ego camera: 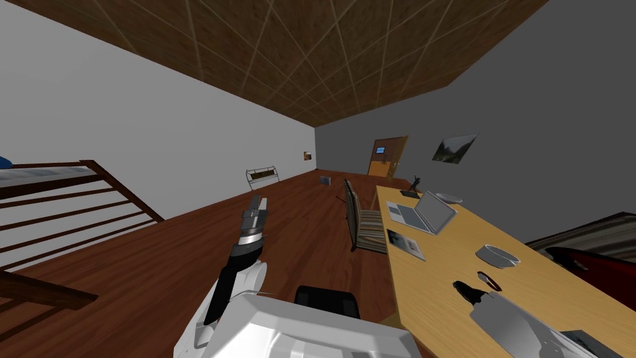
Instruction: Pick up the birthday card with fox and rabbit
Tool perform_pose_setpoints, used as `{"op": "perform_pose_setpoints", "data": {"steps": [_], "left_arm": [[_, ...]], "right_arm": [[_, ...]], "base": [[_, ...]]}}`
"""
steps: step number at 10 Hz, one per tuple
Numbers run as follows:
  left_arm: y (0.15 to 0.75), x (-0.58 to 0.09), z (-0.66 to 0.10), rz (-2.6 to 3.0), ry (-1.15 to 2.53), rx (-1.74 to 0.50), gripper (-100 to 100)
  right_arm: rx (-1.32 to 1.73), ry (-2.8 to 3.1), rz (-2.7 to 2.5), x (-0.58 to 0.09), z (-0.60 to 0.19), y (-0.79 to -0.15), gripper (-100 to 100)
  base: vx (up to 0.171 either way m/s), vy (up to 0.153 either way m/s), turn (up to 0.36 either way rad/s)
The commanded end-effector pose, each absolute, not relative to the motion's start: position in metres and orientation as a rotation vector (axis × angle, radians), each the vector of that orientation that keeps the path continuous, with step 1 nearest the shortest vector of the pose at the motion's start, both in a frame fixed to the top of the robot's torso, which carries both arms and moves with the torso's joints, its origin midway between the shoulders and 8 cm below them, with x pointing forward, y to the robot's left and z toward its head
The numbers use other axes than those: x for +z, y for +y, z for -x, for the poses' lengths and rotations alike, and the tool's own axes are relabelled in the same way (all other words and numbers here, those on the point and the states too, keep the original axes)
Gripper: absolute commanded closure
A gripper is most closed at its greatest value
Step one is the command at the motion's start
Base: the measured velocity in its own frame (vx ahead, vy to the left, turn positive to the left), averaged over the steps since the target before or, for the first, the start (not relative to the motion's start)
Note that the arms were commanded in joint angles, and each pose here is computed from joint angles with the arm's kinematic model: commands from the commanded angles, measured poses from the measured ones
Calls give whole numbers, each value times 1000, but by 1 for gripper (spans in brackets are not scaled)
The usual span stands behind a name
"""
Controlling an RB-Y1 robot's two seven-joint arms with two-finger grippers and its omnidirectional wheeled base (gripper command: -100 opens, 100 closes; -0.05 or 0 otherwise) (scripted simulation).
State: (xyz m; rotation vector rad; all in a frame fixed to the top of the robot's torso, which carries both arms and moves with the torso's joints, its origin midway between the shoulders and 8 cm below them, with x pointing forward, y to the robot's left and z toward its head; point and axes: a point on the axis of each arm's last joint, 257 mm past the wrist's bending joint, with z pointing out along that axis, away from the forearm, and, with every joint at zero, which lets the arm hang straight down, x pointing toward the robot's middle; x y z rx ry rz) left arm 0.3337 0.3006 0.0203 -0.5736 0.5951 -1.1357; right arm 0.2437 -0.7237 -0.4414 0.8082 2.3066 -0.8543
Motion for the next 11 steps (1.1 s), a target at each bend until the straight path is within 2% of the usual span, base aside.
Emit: {"op": "perform_pose_setpoints", "data": {"steps": [1, 11], "left_arm": [[301, 20, -334, 574, 595, -1136, 0], [301, 20, -334, 574, 595, -1136, 0]], "right_arm": [[-966, 2329, -828, -435, -213, -745, -100], [-1347, 2415, -918, -417, -103, -797, -100]], "base": [[16, -29, 48], [7, -35, 32]]}}
